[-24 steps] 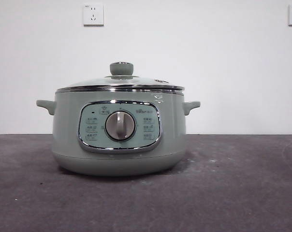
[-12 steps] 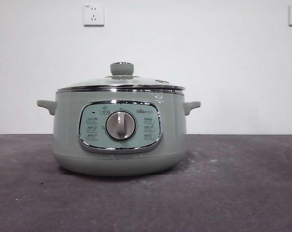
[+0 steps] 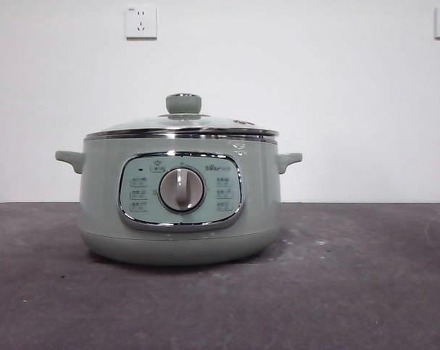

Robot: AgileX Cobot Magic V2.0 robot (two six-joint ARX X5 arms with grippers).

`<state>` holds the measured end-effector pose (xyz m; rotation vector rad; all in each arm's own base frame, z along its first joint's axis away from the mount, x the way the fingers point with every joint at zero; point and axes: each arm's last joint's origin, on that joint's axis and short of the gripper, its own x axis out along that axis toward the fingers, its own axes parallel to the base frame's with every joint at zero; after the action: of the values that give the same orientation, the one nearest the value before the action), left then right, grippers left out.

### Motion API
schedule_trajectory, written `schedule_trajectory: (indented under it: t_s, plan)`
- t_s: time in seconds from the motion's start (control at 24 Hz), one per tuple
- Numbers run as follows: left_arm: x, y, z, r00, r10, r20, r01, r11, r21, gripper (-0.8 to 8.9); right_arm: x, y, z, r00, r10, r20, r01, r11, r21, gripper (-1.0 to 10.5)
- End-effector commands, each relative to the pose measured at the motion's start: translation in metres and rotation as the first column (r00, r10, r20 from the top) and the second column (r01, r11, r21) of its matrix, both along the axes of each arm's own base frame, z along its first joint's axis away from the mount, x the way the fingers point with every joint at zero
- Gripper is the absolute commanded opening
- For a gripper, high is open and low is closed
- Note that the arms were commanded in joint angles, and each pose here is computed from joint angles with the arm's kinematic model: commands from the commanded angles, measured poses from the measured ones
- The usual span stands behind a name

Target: Pick up the pumpkin,open the lid,put the pumpkin in the pot,close the lid

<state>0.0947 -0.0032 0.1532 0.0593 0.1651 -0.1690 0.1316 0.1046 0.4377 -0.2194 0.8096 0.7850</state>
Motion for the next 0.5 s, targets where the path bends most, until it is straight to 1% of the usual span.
schedule_trajectory:
  t_s: [0.04,0.08,0.12,0.17,0.21,0.25,0.29,0.38,0.5]
  plan:
    - [0.001,0.0,-0.005,1.0,0.0,-0.012,0.0,1.0,-0.006,-0.03,-0.002,-0.003,0.001,1.0,-0.007,0.016,0.007,1.0,0.0,0.0]
    - [0.001,0.0,-0.005,1.0,0.0,-0.013,0.0,1.0,-0.006,-0.03,-0.005,-0.011,0.005,0.997,-0.026,0.072,0.027,1.0,-0.01,0.0]
    - [0.001,0.0,-0.005,1.0,0.0,-0.012,0.0,1.0,-0.006,-0.03,-0.009,-0.019,0.011,0.991,-0.057,0.122,0.056,0.998,0.011,0.0]
    - [0.001,0.0,-0.005,1.0,0.0,-0.013,0.0,1.0,-0.007,-0.03,-0.012,-0.028,0.018,0.977,-0.1,0.189,0.09,0.994,0.065,0.0]
    - [0.001,0.0,-0.005,1.0,0.0,-0.012,0.0,1.0,-0.006,-0.03,-0.018,-0.037,0.025,0.957,-0.142,0.254,0.109,0.984,0.141,0.0]
    - [0.001,0.0,-0.005,1.0,0.0,-0.012,0.0,1.0,-0.006,-0.03,-0.023,-0.046,0.028,0.931,-0.192,0.309,0.128,0.968,0.216,0.0]
    - [0.001,0.0,-0.005,1.0,0.0,-0.012,0.0,1.0,-0.007,-0.03,-0.029,-0.056,0.026,0.9,-0.253,0.355,0.16,0.949,0.271,0.0]
    - [0.001,0.0,-0.005,1.0,0.0,-0.012,0.0,1.0,-0.006,-0.03,-0.039,-0.072,0.009,0.825,-0.376,0.422,0.246,0.911,0.331,0.0]
    - [0.001,0.0,-0.005,1.0,0.0,-0.012,0.0,1.0,-0.007,-0.03,-0.045,-0.085,-0.035,0.703,-0.483,0.523,0.299,0.867,0.399,0.0]
